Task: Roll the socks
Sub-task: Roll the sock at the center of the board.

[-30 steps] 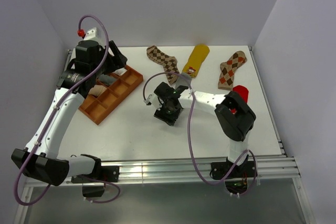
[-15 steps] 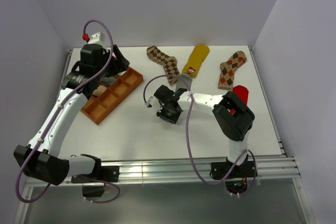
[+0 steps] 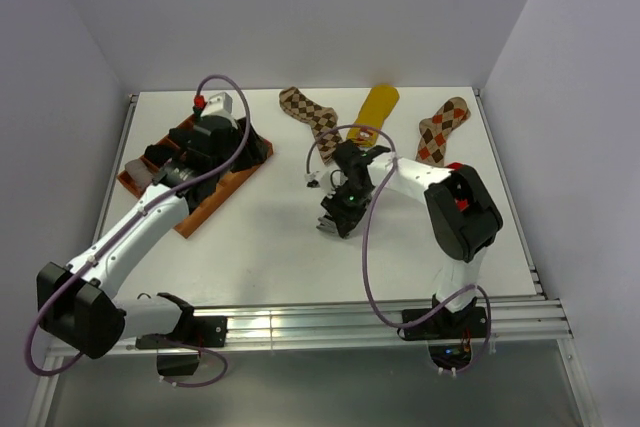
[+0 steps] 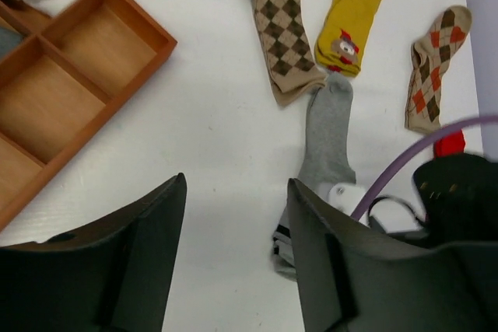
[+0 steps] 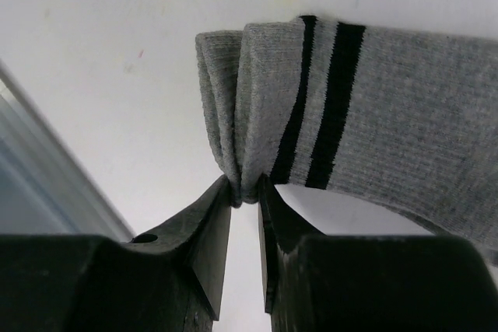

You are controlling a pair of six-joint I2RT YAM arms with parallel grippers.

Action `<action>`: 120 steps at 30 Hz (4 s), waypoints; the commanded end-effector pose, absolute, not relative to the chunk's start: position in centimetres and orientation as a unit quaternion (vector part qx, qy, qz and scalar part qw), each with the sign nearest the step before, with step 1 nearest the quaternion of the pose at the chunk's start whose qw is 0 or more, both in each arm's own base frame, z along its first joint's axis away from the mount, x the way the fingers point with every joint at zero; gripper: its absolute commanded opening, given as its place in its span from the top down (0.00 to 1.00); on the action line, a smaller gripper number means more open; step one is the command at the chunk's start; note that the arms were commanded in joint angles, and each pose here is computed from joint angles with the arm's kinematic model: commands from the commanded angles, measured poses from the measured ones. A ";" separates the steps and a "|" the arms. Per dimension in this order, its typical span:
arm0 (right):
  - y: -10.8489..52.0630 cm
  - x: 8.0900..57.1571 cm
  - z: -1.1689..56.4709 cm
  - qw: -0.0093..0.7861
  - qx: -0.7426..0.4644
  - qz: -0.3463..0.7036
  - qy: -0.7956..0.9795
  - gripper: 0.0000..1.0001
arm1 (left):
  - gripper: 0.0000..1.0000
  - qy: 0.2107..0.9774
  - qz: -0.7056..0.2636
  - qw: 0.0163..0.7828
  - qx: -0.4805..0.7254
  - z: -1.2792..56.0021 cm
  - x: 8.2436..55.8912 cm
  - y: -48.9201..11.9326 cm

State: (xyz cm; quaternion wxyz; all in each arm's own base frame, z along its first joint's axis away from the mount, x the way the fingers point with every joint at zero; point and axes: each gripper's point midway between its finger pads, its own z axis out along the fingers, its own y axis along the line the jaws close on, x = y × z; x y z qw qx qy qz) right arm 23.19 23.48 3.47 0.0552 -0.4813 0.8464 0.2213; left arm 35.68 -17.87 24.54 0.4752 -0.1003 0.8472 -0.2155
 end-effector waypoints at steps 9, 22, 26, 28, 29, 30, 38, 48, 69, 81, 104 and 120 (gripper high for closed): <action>20.7 19.7 6.2 -0.099 -0.379 0.423 0.817 0.74 | 0.51 0.763 -0.325 0.559 -0.018 26.3 33.2 -22.3; 18.2 21.4 5.2 -0.145 -0.263 0.458 0.837 0.73 | 0.43 0.747 -0.390 0.493 0.215 19.7 28.2 -33.6; 17.9 21.5 4.7 -0.155 -0.250 0.458 0.839 0.74 | 0.38 0.759 -0.393 0.457 0.247 16.3 28.0 -36.1; 17.8 21.5 4.5 -0.158 -0.246 0.457 0.840 0.74 | 0.37 0.753 -0.404 0.450 0.258 16.0 27.9 -37.0; 17.7 21.5 4.5 -0.160 -0.243 0.457 0.841 0.74 | 0.36 0.757 -0.405 0.441 0.262 15.1 28.0 -37.4; 17.6 21.6 4.4 -0.161 -0.240 0.457 0.842 0.74 | 0.35 0.751 -0.415 0.437 0.270 15.2 27.8 -38.0; 17.3 22.2 4.2 -0.161 -0.220 0.456 0.847 0.74 | 0.34 0.745 -0.450 0.400 0.288 13.1 27.5 -40.3; 17.3 23.3 4.0 -0.164 -0.200 0.455 0.852 0.74 | 0.31 0.752 -0.464 0.361 0.299 10.1 26.4 -41.4; 16.8 24.6 3.7 -0.152 -0.177 0.446 0.864 0.75 | 0.37 0.791 -0.427 0.325 0.293 5.0 26.1 -40.7; 15.0 26.4 2.3 -0.086 -0.194 0.356 0.910 0.66 | 0.84 0.854 -0.342 0.288 0.267 2.0 26.4 -41.1; 9.2 32.2 10.4 0.269 -0.239 0.238 0.902 0.59 | 1.00 0.952 -0.234 0.092 0.173 -2.0 23.8 -39.5; 14.3 25.0 9.0 0.386 -0.540 0.101 0.741 0.52 | 1.00 0.959 -0.248 -0.039 0.130 -3.0 21.3 -37.9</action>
